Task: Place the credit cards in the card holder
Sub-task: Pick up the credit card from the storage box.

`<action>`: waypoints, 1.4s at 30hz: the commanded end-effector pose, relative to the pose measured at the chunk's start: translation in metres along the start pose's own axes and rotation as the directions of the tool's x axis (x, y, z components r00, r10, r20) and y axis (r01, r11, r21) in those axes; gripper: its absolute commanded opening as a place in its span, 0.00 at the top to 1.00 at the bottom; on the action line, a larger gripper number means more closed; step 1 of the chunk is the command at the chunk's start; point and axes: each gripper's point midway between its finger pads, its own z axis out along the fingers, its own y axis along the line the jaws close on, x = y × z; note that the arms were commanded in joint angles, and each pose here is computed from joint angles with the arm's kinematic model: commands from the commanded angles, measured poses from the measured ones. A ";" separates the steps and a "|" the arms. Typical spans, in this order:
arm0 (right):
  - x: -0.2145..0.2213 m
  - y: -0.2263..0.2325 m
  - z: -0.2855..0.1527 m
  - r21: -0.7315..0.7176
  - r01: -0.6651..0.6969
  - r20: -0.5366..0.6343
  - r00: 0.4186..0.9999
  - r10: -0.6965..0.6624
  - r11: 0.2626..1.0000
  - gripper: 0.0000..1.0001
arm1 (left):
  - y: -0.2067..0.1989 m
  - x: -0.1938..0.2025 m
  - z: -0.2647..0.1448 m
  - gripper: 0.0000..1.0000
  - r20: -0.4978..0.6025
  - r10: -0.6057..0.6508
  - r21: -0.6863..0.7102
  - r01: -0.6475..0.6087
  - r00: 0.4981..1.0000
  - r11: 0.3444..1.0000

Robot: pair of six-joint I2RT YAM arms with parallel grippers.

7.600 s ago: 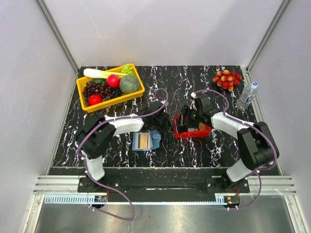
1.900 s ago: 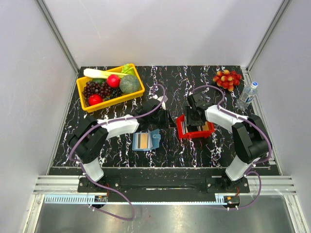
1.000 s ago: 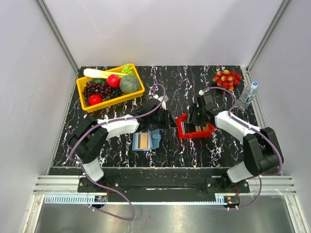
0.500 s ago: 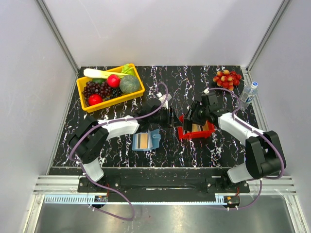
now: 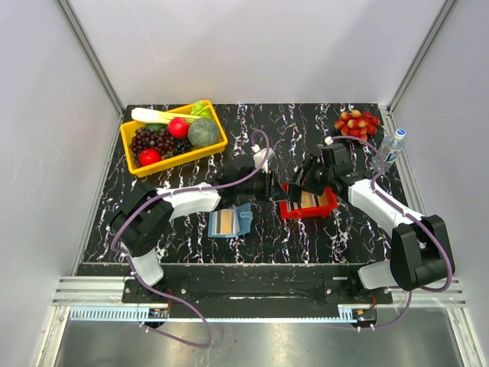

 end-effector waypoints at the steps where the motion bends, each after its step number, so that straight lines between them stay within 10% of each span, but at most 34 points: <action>1: -0.009 0.014 -0.009 -0.061 0.008 0.032 0.999 -0.006 0.998 0.41 | -0.006 -0.011 0.004 0.68 0.033 0.043 0.054 -0.044 0.999 0.998; 42: -0.011 0.022 -0.011 -0.088 0.011 0.026 1.000 -0.009 0.996 0.41 | 0.001 -0.019 0.005 0.87 0.025 0.059 0.070 -0.061 0.998 0.996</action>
